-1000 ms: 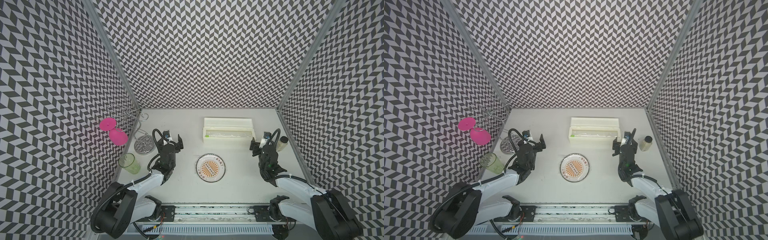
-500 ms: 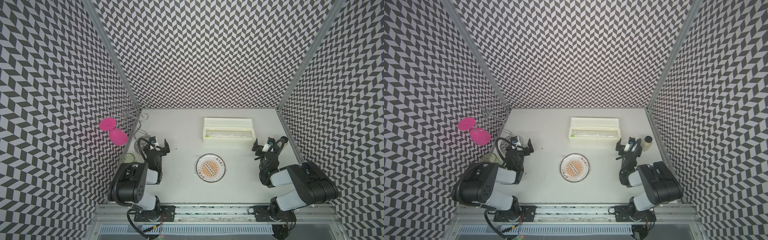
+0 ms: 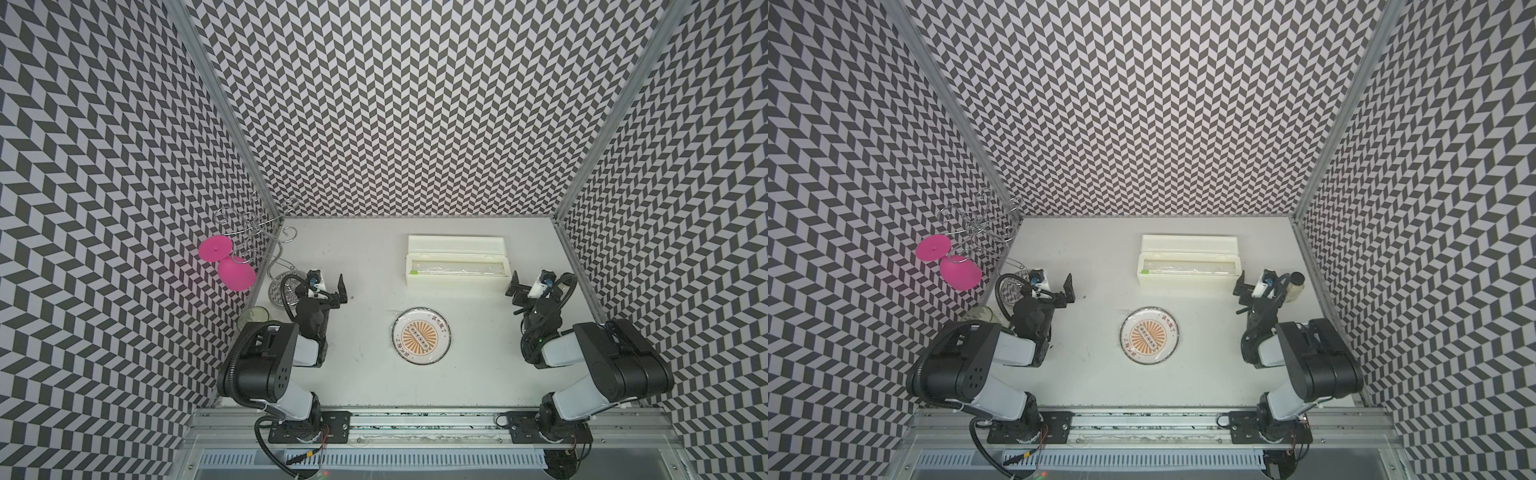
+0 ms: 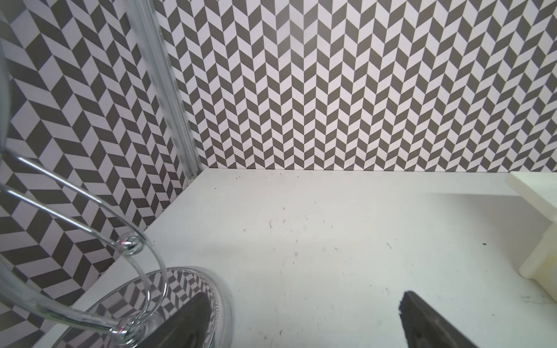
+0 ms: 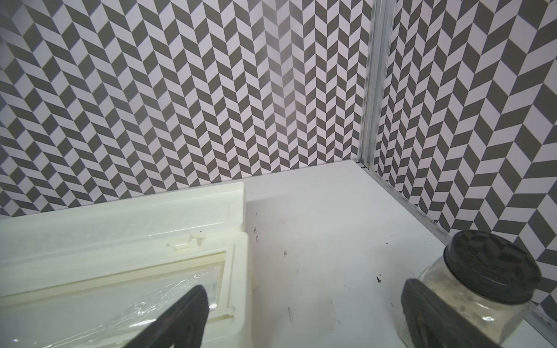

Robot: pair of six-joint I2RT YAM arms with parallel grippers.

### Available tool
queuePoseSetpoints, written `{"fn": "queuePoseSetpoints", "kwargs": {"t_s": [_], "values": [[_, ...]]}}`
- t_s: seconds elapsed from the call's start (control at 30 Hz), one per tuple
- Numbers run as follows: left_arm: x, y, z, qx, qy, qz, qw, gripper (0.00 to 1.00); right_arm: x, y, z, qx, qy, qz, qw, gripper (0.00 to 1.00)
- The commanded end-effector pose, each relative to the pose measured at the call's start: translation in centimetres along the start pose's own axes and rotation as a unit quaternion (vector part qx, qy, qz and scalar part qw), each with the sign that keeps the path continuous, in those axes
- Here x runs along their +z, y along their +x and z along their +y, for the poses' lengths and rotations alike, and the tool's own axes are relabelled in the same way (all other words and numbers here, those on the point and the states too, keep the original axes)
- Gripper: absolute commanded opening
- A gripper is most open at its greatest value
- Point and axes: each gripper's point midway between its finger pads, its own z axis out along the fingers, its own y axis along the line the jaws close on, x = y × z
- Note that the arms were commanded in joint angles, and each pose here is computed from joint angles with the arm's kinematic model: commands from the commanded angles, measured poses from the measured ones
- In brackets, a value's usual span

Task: Wrap the plate with plastic wrap
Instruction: Reset both arms

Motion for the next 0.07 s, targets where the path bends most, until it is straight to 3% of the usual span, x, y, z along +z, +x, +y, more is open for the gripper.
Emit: {"fn": "queuePoseSetpoints", "kwargs": {"t_s": [0.0, 0.03], "values": [[0.20, -1.33, 0.33, 0.004, -0.004, -0.024, 1.000, 0.99, -0.34, -1.54, -0.04, 0.016, -0.004, -0.038, 0.999, 1.00], [0.32, -1.21, 0.53, 0.001, -0.005, -0.020, 1.000, 0.99, -0.31, -1.52, -0.03, 0.016, -0.004, -0.037, 0.999, 1.00]]}}
